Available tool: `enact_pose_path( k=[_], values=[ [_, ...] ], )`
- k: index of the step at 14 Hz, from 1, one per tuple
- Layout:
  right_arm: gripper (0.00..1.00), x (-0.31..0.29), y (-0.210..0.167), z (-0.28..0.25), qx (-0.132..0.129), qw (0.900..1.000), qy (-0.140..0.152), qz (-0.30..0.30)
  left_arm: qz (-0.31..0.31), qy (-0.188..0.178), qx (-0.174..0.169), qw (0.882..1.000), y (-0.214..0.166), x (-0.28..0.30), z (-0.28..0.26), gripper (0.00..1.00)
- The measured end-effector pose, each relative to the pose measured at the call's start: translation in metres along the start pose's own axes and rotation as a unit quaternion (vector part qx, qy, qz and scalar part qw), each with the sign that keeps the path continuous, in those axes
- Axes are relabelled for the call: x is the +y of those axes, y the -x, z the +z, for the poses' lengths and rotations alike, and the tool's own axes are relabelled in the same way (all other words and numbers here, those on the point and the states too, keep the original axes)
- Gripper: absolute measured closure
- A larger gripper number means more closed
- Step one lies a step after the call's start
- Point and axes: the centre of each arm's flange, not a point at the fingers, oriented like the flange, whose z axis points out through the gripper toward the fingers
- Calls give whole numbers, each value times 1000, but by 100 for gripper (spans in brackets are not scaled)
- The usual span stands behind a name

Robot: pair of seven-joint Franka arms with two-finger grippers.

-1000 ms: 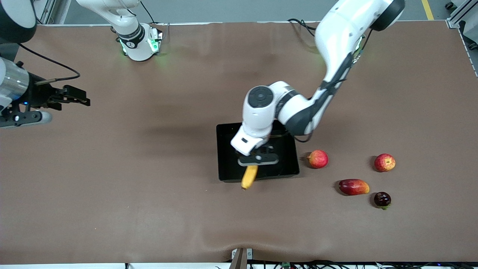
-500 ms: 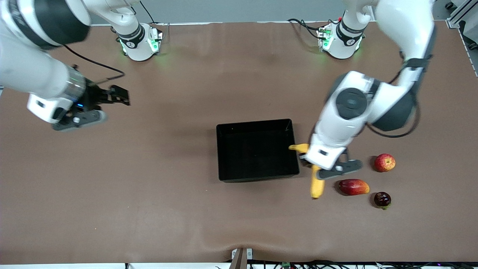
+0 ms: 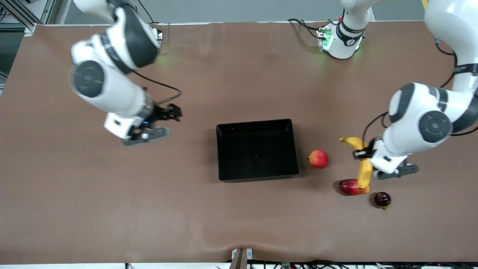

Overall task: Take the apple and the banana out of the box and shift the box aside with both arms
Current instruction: 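Lift the banana out with the left gripper while the right gripper reaches the tray, then place the banana by the fruits while the right gripper grips the tray rim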

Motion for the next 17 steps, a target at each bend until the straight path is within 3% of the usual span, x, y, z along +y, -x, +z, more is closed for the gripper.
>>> enact_pose_path(
  k=[5,8,11,17],
  values=[
    [0,-64,-20,74,25,1000,-1,11,14,48,8,999,6,-84,116,61],
    [0,-80,-28,106,40,999,3,16,22,62,4,998,16,-77,150,61],
    [0,-88,-38,146,59,998,30,17,17,68,7,998,22,-64,154,61],
    [0,-110,-46,216,89,995,32,16,-131,79,9,988,35,-32,174,61]
  ],
)
